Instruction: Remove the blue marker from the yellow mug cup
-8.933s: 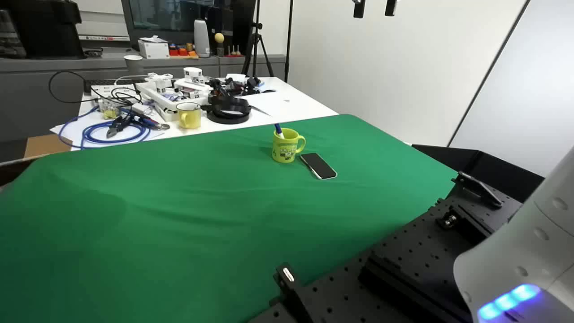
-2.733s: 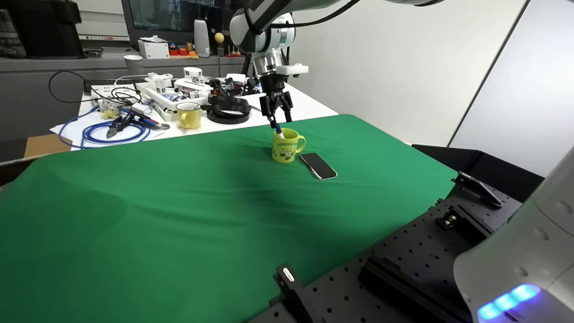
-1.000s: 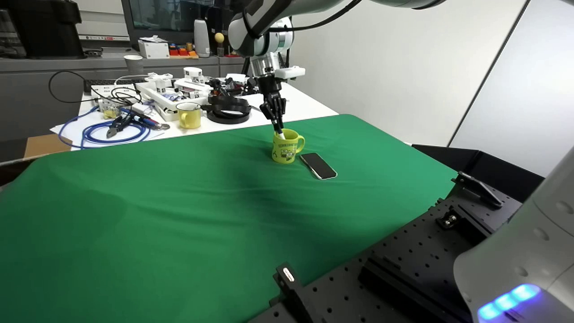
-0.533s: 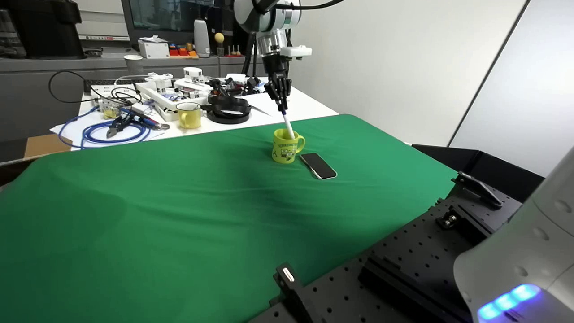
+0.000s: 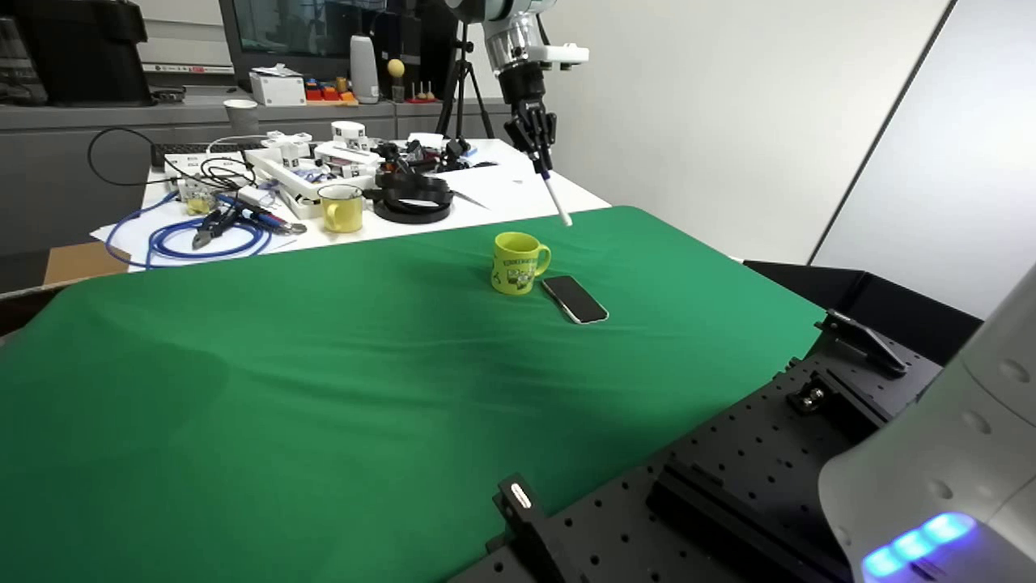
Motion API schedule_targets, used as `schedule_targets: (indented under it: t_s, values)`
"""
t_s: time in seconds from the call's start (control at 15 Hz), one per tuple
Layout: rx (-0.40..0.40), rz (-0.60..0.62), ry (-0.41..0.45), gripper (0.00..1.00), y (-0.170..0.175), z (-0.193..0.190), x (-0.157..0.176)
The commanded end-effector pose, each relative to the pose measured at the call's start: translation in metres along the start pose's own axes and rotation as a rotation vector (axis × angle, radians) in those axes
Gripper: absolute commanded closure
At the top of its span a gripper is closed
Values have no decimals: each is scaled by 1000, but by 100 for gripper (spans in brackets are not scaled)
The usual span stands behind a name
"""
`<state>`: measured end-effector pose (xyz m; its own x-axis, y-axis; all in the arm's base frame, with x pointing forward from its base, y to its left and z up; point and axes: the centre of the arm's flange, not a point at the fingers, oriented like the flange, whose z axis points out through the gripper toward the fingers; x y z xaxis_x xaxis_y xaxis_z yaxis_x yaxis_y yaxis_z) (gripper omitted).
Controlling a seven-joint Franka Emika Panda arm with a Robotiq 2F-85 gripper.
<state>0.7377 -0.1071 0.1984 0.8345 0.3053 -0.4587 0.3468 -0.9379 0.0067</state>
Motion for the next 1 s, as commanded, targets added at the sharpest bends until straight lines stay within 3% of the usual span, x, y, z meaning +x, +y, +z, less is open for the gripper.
schedule_targets:
  t_s: [0.0, 0.2, 0.4, 0.67, 0.93]
  values:
    - [8, 65, -161, 95, 33, 23, -4]
    - [50, 65, -284, 95, 49, 70, -13]
    - [141, 59, -368, 95, 61, 127, -14]
    - [216, 62, -432, 95, 66, 184, -18]
    - [241, 53, -445, 95, 66, 211, -18]
